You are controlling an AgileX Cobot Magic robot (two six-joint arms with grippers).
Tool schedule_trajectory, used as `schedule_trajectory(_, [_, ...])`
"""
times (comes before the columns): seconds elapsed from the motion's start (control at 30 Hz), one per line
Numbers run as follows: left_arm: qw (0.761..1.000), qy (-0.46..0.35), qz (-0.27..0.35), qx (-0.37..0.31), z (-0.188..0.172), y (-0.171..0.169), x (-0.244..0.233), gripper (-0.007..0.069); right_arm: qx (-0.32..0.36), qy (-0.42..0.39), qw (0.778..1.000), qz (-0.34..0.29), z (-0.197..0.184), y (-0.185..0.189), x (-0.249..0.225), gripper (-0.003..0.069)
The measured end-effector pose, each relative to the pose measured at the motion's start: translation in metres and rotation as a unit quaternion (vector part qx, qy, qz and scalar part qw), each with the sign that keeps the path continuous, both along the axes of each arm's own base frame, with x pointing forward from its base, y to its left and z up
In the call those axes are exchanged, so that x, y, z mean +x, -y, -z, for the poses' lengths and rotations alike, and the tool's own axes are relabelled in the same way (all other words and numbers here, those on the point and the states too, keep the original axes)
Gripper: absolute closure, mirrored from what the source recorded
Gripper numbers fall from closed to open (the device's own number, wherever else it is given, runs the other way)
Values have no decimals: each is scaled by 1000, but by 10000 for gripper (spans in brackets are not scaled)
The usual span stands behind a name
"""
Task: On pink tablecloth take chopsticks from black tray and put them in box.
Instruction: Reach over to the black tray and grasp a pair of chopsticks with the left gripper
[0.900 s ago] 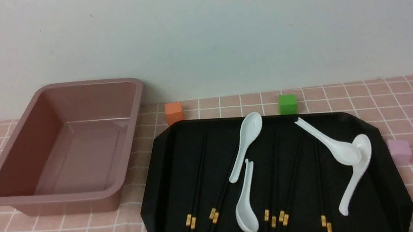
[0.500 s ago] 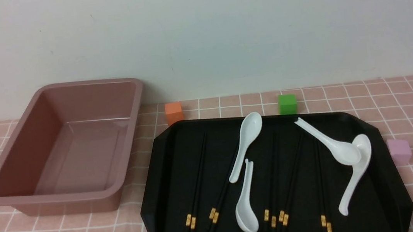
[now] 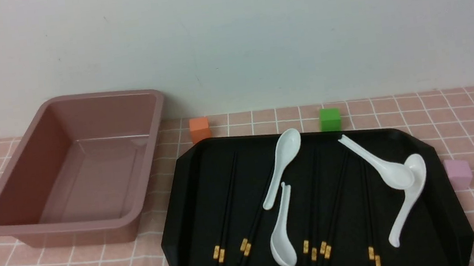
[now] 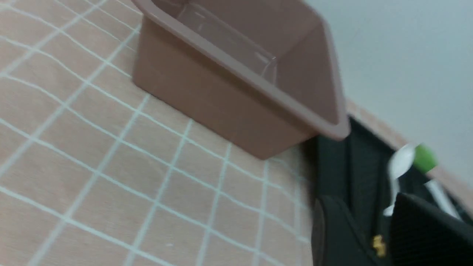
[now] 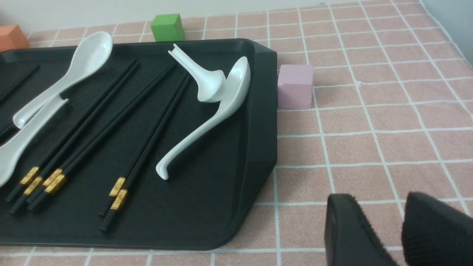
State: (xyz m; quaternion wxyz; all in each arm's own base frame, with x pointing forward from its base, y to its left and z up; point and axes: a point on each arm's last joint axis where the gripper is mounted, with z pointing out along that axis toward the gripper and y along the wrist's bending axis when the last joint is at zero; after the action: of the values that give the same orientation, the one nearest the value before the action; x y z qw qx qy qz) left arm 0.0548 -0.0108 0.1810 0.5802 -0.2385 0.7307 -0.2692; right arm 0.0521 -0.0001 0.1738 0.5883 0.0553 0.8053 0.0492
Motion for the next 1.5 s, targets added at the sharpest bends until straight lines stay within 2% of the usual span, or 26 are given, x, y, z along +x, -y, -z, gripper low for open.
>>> schedule_trajectory(0.07, [998,13,-7,-61,-4,1,1,386,0,0,1000,0,0,0,0,419])
schedule_trajectory(0.1, [998,13,-6,-66,-4,1,1,386,0,0,1000,0,0,0,0,419])
schedule_trajectory(0.17, [991,38,-16,-126,-9,0,1,386,0,0,1000,0,0,0,0,419])
schedule_trajectory(0.3, [976,70,-42,-200,-16,-4,2,387,0,0,1000,0,0,0,0,419])
schedule_trajectory(0.43, [974,71,-23,-214,-28,-1,0,412,0,0,1000,0,0,0,0,419])
schedule_trajectory(0.6, [991,46,66,-110,-77,14,-2,564,0,0,1000,0,0,0,0,419])
schedule_trajectory(0.63, [991,37,68,-105,-78,15,1,569,0,0,1000,0,0,0,0,419])
schedule_trajectory(0.7, [992,-28,122,-31,-95,22,17,621,0,0,1000,0,0,0,0,419])
schedule_trajectory(0.8, [982,-93,162,13,-100,26,35,636,0,0,1000,0,0,0,0,419])
schedule_trajectory(0.83, [968,-156,194,39,-99,29,54,638,0,0,1000,0,0,0,0,419])
schedule_trajectory(0.87, [968,-154,194,42,-101,29,54,637,0,0,1000,0,0,0,0,419])
schedule_trajectory(1.0, [928,-275,240,73,-96,30,109,637,0,0,1000,0,0,0,0,419])
schedule_trajectory(1.1, [908,-319,259,77,-90,34,146,637,0,0,1000,0,0,0,0,419])
schedule_trajectory(1.2, [874,-356,311,115,-76,59,177,637,0,0,1000,0,0,0,0,419])
schedule_trajectory(1.23, [874,-356,311,115,-76,59,177,637,0,0,1000,0,0,0,0,419])
schedule_trajectory(1.33, [828,-377,368,193,-67,111,202,637,0,0,1000,0,0,0,0,419])
schedule_trajectory(1.5, [784,-405,377,280,-57,172,230,637,0,0,1000,0,0,0,0,419])
